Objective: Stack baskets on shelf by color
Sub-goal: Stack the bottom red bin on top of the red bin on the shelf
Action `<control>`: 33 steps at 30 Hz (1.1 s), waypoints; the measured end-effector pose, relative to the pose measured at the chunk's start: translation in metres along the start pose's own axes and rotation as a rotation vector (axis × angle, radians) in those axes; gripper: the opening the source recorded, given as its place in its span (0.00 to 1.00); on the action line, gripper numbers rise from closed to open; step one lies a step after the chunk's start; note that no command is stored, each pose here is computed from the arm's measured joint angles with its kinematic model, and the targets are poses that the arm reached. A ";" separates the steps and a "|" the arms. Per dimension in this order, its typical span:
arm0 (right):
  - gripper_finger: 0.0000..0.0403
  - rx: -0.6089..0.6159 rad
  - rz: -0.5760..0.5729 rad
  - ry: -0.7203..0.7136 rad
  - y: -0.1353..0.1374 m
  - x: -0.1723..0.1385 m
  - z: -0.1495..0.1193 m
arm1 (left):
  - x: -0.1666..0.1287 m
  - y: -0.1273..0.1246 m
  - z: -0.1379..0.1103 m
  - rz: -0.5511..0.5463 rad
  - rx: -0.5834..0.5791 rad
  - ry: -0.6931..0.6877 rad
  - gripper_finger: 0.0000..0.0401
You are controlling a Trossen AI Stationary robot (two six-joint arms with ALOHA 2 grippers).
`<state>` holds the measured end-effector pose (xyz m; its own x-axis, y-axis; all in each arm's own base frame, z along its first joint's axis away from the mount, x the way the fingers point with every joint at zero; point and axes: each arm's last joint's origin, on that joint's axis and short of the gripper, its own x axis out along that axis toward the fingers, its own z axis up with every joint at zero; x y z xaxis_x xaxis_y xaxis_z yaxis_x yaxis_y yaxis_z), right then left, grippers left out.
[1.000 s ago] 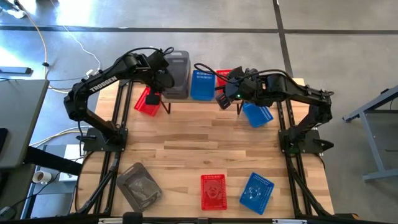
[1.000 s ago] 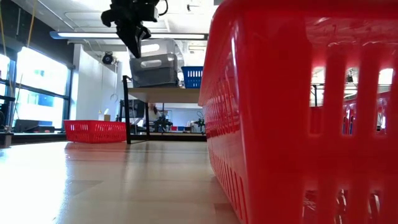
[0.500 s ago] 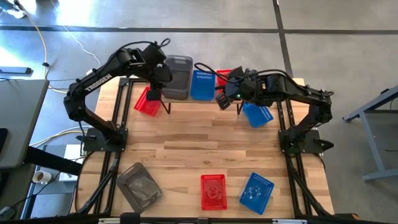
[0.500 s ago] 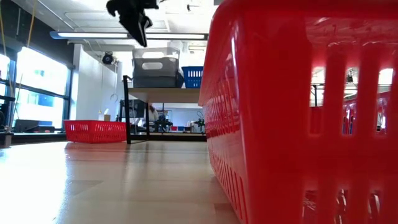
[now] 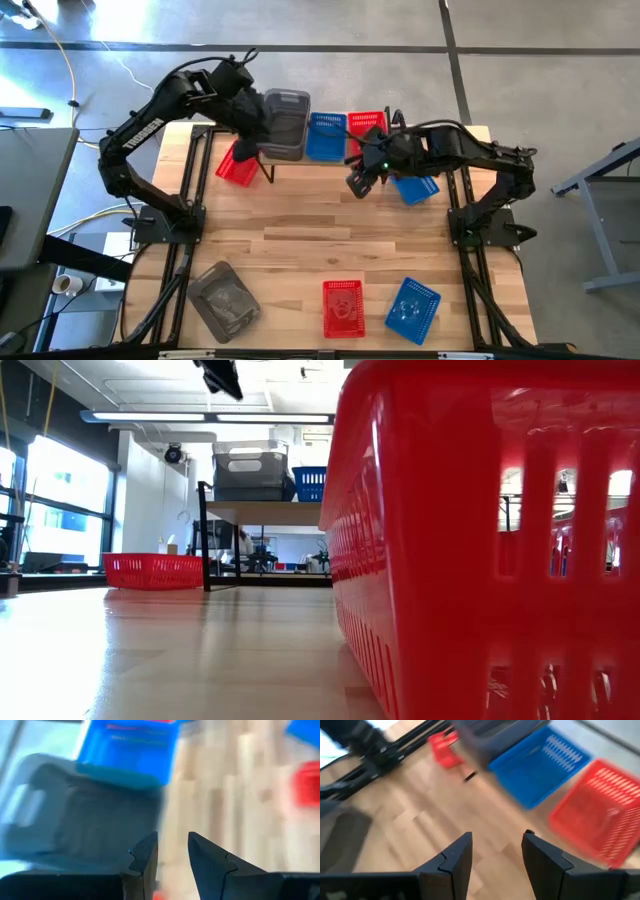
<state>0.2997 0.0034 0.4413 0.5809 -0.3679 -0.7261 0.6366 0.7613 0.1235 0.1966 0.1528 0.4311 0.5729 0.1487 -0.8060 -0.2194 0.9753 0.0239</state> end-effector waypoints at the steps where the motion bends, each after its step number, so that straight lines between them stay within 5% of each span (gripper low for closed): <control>1: 0.39 -0.006 0.018 0.014 0.003 0.000 -0.003 | -0.003 -0.004 0.000 -0.037 -0.005 -0.019 0.25; 5: 0.39 -0.012 0.067 0.092 0.015 0.005 -0.018 | -0.009 -0.023 -0.002 -0.157 0.004 -0.069 0.25; 15: 0.39 -0.048 0.186 0.242 0.051 0.027 -0.067 | 0.012 -0.077 -0.026 -0.252 0.019 -0.138 0.25; 23: 0.39 -0.157 0.389 0.361 0.083 0.040 -0.117 | 0.024 -0.098 -0.034 -0.208 -0.056 -0.075 0.25; 33: 0.39 -0.308 0.659 0.278 0.120 0.044 -0.171 | 0.024 -0.119 -0.034 -0.104 -0.115 -0.057 0.25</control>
<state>0.3151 0.1701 0.3079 0.6161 0.3286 -0.7159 0.0104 0.9053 0.4245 0.2096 0.0347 0.3890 0.6405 0.0605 -0.7656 -0.2439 0.9613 -0.1281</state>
